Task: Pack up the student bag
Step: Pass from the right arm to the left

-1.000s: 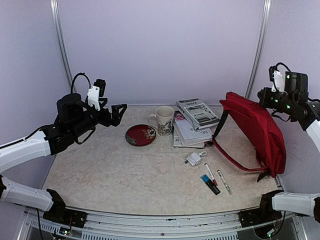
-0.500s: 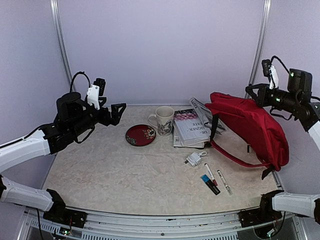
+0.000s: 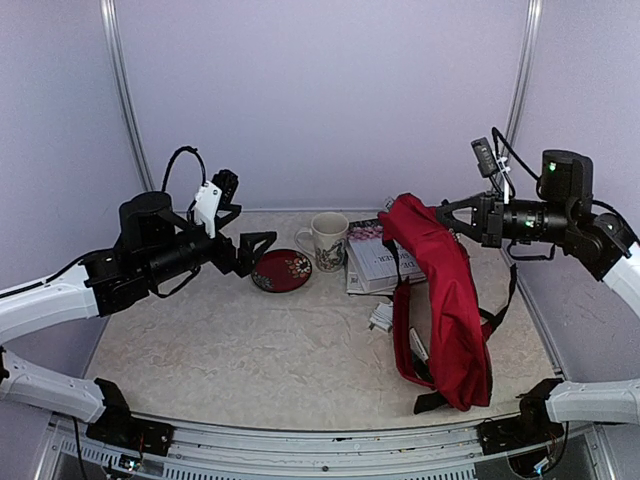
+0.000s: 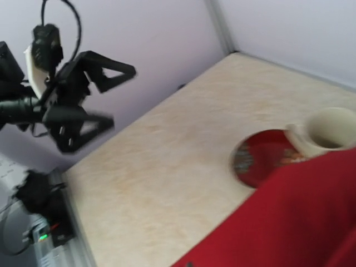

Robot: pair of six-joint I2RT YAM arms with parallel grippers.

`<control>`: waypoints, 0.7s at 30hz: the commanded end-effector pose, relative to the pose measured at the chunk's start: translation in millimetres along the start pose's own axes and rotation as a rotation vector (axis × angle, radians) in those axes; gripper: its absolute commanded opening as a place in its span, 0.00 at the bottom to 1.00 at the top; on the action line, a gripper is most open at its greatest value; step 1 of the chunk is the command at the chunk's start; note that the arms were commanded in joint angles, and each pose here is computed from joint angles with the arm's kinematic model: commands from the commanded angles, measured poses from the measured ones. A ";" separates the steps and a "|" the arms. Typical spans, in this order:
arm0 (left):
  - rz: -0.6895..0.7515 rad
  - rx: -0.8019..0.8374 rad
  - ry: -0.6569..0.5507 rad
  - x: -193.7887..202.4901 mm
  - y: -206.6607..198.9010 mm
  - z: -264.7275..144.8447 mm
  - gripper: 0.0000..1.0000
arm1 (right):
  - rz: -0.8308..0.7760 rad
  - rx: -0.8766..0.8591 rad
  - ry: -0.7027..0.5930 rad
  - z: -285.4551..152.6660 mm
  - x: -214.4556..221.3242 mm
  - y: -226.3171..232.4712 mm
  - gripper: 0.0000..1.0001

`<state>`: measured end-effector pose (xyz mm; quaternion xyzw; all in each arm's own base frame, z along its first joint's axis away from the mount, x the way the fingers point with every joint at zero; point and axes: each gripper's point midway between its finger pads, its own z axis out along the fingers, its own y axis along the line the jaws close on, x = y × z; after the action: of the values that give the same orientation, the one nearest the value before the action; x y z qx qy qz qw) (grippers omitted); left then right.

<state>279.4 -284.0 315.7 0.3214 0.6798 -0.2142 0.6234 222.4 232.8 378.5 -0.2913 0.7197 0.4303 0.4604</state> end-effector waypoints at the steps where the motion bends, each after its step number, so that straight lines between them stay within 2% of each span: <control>1: 0.282 0.332 -0.104 -17.4 -88.8 -23.3 0.99 | -0.072 -0.137 -0.034 21.7 -16.9 35.6 0.00; 3: 0.448 0.416 -0.126 -12.1 -118.7 -22.1 0.99 | -0.069 -0.166 0.026 40.7 0.5 38.6 0.00; 5: 0.578 0.412 -0.133 -14.7 -128.6 -7.0 0.99 | -0.081 -0.196 0.073 54.4 14.7 45.0 0.00; 9: 0.722 0.429 -0.078 -0.4 -130.8 43.0 0.99 | -0.086 -0.252 0.106 63.9 30.4 49.6 0.00; 13: 0.882 0.475 -0.097 16.2 -142.8 74.6 0.99 | -0.103 -0.341 0.117 57.2 39.3 62.9 0.00; 18: 0.924 0.564 -0.166 26.0 -171.2 101.6 0.99 | -0.130 -0.391 0.103 44.0 42.3 74.5 0.00; 21: 0.932 0.543 -0.231 27.8 -186.2 119.7 0.99 | -0.151 -0.395 0.080 41.4 37.8 76.5 0.00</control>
<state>238.3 -462.4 230.5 0.7215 0.3862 -0.1148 0.5631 178.2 305.2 332.9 -0.4140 0.6733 0.4941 0.3622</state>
